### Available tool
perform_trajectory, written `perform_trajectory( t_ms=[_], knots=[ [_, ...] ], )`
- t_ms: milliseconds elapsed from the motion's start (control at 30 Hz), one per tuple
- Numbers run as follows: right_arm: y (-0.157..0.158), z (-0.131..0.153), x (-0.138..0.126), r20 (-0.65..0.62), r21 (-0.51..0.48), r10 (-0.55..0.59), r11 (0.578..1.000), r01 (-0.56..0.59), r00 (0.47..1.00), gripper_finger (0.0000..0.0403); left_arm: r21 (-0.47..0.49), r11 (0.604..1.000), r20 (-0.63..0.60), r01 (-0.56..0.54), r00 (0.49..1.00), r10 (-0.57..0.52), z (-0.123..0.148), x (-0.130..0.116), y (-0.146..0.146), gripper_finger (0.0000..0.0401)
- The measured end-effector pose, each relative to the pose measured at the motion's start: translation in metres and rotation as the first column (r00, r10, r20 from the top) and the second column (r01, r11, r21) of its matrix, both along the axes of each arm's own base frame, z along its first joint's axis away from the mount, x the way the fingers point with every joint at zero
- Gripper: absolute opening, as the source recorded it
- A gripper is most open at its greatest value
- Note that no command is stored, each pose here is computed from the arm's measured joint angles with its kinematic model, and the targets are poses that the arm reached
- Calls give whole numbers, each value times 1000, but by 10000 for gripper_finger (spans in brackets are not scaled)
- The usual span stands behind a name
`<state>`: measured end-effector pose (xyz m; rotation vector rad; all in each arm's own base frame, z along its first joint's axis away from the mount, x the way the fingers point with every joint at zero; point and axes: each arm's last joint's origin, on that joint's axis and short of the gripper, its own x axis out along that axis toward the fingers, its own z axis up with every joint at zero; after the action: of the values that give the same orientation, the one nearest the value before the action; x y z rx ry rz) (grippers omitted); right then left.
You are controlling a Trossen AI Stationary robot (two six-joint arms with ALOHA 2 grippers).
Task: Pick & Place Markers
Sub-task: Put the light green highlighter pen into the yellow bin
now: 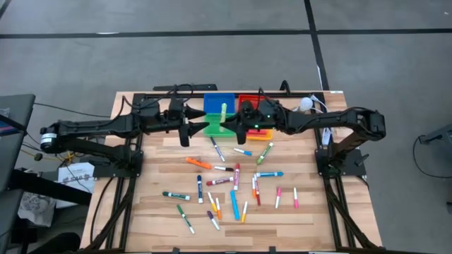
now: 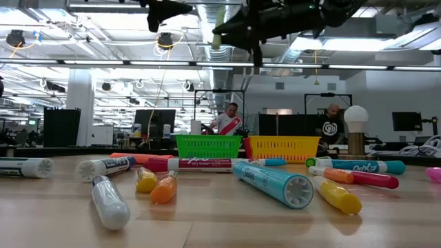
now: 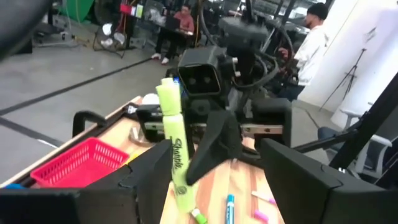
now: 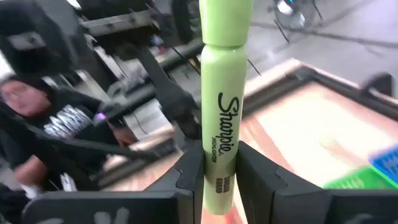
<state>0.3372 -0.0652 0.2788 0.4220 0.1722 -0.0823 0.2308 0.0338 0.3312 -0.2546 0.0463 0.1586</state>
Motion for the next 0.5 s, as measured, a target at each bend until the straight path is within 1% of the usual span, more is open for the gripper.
perform_trajectory(
  t_ms=[133,300,500],
  knots=[
    [-6,3,-12,-73,8,-23,1000,23,997,65,-4,1000,-29,0,1000,0,-6,5,1,242],
    [-13,12,-30,-130,-4,-53,999,53,990,65,-9,1000,-55,0,998,0,-11,10,1,242],
    [-20,19,-52,-215,-10,-85,996,85,973,65,-9,1000,-59,0,998,0,-12,11,2,242]
  ],
)
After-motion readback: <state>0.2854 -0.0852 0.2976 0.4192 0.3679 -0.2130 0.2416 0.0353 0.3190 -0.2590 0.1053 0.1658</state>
